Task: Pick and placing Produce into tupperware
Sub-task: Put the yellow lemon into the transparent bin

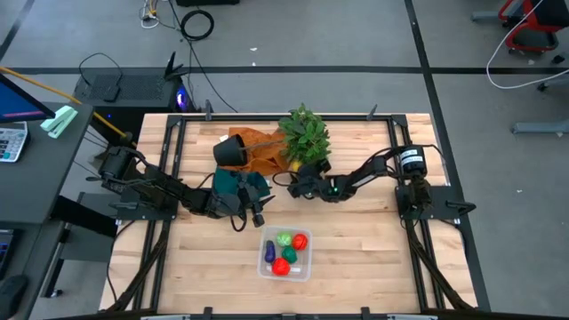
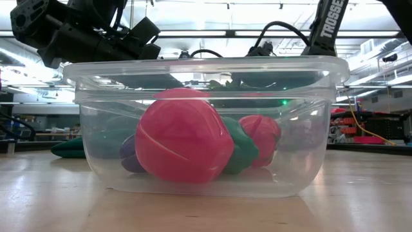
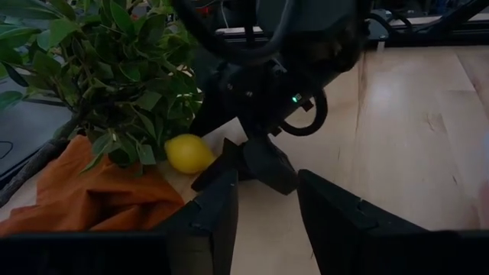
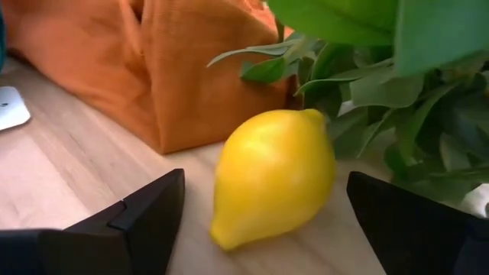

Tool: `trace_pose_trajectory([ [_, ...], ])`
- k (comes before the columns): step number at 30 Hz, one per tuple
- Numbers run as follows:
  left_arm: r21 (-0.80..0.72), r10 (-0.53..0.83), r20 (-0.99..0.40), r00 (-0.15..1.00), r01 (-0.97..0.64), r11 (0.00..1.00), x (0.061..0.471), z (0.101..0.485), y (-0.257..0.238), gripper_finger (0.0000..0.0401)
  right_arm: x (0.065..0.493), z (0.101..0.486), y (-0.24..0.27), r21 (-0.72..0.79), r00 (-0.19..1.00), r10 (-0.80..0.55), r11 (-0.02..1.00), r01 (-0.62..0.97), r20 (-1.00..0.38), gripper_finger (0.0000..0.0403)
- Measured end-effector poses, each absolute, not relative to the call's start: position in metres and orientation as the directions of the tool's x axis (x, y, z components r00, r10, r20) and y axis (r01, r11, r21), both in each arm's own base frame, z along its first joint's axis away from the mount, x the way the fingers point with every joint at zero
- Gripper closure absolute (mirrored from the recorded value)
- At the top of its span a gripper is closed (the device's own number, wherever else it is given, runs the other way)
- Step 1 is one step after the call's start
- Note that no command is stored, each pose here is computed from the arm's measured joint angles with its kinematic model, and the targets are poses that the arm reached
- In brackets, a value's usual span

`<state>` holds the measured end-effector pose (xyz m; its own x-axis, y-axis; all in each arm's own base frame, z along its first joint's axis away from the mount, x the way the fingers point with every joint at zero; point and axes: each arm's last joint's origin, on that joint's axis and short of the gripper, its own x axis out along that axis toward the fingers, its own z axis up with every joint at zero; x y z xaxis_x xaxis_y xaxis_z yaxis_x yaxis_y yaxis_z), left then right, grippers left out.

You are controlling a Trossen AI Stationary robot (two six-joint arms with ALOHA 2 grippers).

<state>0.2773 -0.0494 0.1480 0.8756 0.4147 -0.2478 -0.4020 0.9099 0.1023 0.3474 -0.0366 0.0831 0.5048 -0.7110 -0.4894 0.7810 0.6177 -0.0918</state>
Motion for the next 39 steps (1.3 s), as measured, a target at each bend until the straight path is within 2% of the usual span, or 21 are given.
trace_pose_trajectory([
  [6, 0.103, 0.415, -0.249, 0.875, -0.402, 0.910, 0.277, 0.148, -0.049, 0.0253, 0.346, 0.083, -0.046, -0.053, 0.488, -0.721, 0.584, 0.810, -0.491, 0.0087],
  [9, 0.104, 0.415, -0.250, 0.875, -0.402, 0.910, 0.277, 0.148, -0.049, 0.0252, 0.346, 0.083, -0.049, -0.048, 0.485, -0.722, 0.579, 0.814, -0.494, 0.0107],
  [12, 0.106, 0.415, -0.254, 0.874, -0.401, 0.910, 0.277, 0.147, -0.049, 0.0256, 0.346, 0.083, -0.049, -0.031, 0.497, -0.707, 0.589, 0.807, -0.503, 0.0145],
  [19, 0.105, 0.416, -0.260, 0.871, -0.403, 0.909, 0.277, 0.147, -0.049, 0.0260, 0.348, 0.083, -0.042, -0.024, 0.518, -0.688, 0.613, 0.790, -0.507, 0.0264],
  [23, 0.105, 0.416, -0.261, 0.871, -0.403, 0.909, 0.277, 0.147, -0.049, 0.0255, 0.349, 0.083, -0.034, -0.028, 0.536, -0.676, 0.634, 0.773, -0.506, 0.0308],
  [32, 0.104, 0.416, -0.260, 0.871, -0.403, 0.909, 0.277, 0.147, -0.049, 0.0263, 0.351, 0.084, -0.010, -0.011, 0.588, -0.628, 0.688, 0.725, -0.509, 0.0326],
  [39, 0.104, 0.416, -0.260, 0.871, -0.403, 0.909, 0.277, 0.147, -0.049, 0.0257, 0.350, 0.095, 0.010, -0.005, 0.631, -0.601, 0.726, 0.688, -0.490, 0.0361],
])
